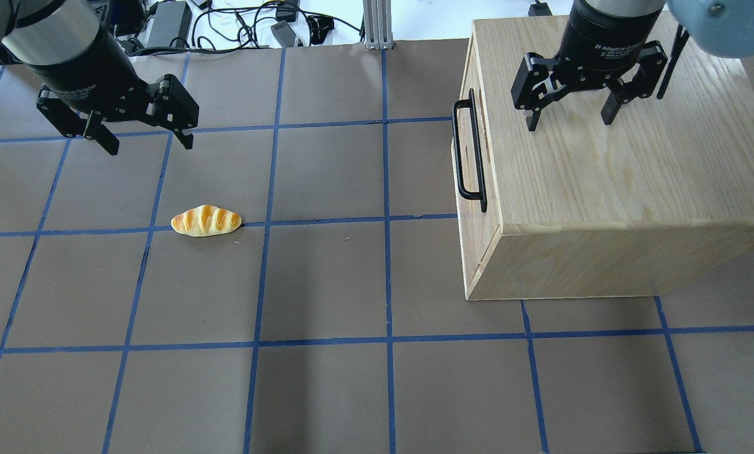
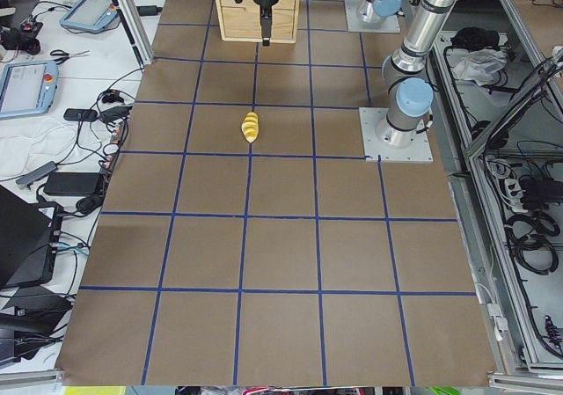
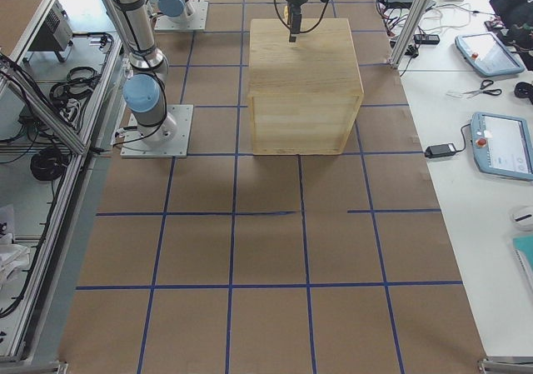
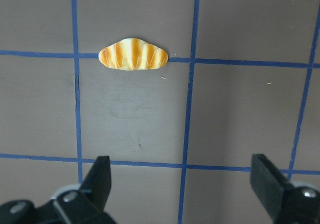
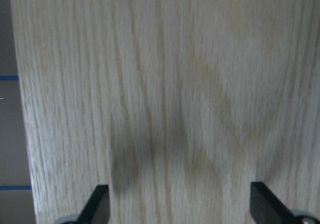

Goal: Open upper drawer

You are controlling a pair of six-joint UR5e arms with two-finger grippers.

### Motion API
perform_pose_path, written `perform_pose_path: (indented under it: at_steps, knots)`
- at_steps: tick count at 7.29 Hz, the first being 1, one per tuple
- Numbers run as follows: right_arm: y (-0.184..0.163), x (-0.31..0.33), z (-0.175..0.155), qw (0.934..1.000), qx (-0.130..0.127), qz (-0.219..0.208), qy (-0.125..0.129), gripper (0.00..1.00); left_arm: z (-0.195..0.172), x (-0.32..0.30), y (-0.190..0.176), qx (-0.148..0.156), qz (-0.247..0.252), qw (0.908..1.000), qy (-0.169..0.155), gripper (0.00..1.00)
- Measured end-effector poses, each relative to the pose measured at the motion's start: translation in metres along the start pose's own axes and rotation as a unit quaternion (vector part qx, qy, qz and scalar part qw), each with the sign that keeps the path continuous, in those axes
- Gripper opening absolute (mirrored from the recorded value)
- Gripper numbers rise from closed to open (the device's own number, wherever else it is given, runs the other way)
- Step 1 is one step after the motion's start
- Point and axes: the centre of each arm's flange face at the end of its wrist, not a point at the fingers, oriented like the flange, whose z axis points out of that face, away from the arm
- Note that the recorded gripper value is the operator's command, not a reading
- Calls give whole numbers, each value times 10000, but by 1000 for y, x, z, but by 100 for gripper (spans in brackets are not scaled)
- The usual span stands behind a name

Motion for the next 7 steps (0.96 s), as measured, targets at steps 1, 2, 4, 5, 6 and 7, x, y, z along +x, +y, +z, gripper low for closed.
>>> perform_pose_path:
  at_steps: [1,2,4,5,6,7]
  knots:
    - [0,0,0,10000,0,-2,0,100,0,0,0,-5,1,10000,2,100]
    - [0,0,0,10000,0,-1,0,100,0,-1,0,-11,-6,10000,10,100]
    - [0,0,0,10000,0,5,0,100,0,-1,0,-14,-12,10000,27,100]
    - [0,0,0,10000,0,3,0,100,1,-1,-1,-10,-15,10000,29,100]
    - [0,0,0,10000,0,4,0,100,0,-1,-1,-6,-16,10000,13,100]
    - [0,0,0,10000,0,5,0,100,0,-2,-1,0,-15,10000,-17,100]
